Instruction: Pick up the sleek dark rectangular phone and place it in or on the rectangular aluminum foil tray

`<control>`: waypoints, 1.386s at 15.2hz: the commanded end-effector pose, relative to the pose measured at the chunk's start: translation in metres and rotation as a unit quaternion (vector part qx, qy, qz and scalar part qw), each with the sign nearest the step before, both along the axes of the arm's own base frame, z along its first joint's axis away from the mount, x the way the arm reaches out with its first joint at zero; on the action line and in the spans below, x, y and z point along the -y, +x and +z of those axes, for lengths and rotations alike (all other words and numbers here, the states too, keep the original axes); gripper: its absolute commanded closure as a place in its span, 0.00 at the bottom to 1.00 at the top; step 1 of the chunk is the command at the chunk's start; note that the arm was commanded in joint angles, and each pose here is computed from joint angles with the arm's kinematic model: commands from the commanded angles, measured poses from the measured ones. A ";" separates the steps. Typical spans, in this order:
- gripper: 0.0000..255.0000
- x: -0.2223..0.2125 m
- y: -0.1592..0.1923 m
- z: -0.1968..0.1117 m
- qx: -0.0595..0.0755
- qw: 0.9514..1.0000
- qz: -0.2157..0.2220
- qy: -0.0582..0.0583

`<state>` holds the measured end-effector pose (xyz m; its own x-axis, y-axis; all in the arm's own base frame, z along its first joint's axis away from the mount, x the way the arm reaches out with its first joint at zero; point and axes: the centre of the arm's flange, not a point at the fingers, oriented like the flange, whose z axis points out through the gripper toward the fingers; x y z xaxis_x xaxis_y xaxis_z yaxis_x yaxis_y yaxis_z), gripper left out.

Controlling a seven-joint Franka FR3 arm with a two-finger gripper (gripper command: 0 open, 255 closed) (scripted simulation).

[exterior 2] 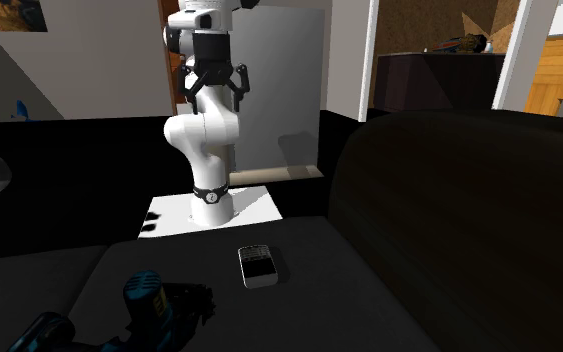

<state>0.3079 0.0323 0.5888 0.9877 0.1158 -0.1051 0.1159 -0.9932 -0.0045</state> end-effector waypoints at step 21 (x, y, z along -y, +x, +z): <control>0.00 -0.026 0.185 -0.177 0.025 0.999 0.008 0.020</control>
